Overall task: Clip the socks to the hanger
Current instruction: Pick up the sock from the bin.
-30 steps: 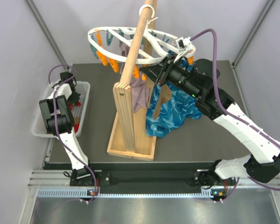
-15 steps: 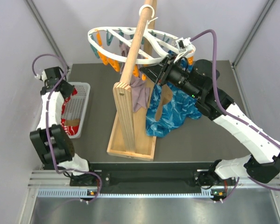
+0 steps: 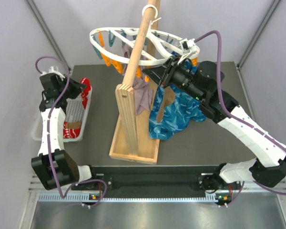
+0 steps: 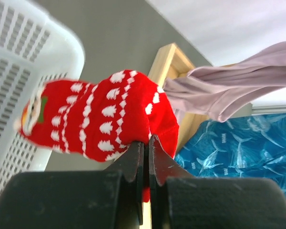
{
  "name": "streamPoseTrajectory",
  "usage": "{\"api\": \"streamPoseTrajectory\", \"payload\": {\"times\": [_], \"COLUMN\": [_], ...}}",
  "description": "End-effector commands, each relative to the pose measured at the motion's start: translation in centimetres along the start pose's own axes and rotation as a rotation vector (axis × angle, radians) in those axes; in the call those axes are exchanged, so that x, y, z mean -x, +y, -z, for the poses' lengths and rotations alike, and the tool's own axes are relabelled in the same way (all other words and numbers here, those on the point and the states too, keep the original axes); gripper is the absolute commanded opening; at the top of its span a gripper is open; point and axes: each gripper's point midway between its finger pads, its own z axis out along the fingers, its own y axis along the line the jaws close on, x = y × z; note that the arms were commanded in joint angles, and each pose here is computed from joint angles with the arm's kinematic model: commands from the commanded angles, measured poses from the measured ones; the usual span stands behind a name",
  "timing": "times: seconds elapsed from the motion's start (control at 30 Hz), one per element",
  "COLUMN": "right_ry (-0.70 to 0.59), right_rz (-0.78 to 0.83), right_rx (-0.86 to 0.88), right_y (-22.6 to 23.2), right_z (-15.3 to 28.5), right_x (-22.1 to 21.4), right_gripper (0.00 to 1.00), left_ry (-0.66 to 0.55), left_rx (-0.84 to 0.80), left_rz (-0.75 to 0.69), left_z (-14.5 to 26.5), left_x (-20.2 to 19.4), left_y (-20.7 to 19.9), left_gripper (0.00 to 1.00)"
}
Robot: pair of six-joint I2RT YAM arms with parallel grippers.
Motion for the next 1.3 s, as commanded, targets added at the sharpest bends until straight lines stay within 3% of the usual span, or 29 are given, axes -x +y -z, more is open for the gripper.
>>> {"api": "streamPoseTrajectory", "payload": {"times": [0.0,0.13,0.27,0.4,0.6,0.7,0.83,0.93,1.0,1.07,1.13,1.27], "right_ry": [0.065,0.062,0.060,0.070,0.076,0.079,0.080,0.075,0.079,0.083,0.089,0.093], "right_rz": [0.013,0.015,0.015,0.008,0.009,0.007,0.006,0.009,0.009,0.012,0.017,0.022], "right_rx": [-0.102,-0.101,-0.102,-0.103,-0.094,-0.090,-0.096,-0.099,-0.101,-0.098,-0.097,-0.106], "right_y": [-2.9,-2.9,-2.9,-3.1,-3.0,-2.9,-3.1,-3.2,-3.4,-3.2,-3.3,-3.6], "right_z": [0.1,0.2,0.3,0.0,-0.3,-0.3,-0.1,0.1,0.1,0.1,0.0,0.0], "right_x": [-2.3,-2.2,-2.2,-2.7,-2.8,-2.9,-3.0,-3.1,-3.2,-3.2,-3.3,-3.4], "right_gripper": [0.00,0.00,0.00,0.00,0.00,0.00,0.00,0.00,0.00,0.00,0.00,0.00], "left_ry": [-0.106,-0.144,-0.120,-0.124,-0.296,-0.307,-0.216,-0.038,0.032,0.045,-0.004,-0.097], "left_rx": [-0.094,-0.066,-0.059,0.087,0.386,0.422,0.435,0.353,0.358,0.343,0.350,0.438], "left_rz": [-0.133,-0.179,-0.194,-0.220,-0.294,-0.324,-0.333,-0.272,-0.197,-0.175,-0.170,-0.140], "left_z": [1.9,2.3,2.0,2.2,4.9,4.1,0.9,-2.8,-3.6,-3.7,-3.4,-2.3], "left_x": [4.1,5.6,4.4,2.9,8.0,10.0,9.7,5.0,1.9,-0.1,0.5,3.3], "left_y": [-4.0,-4.3,-3.5,0.5,3.7,3.6,5.1,6.9,8.7,9.6,9.6,10.1], "left_gripper": [0.00,0.00,0.00,0.00,0.00,0.00,0.00,0.10,0.29,0.39,0.50,0.61]}}
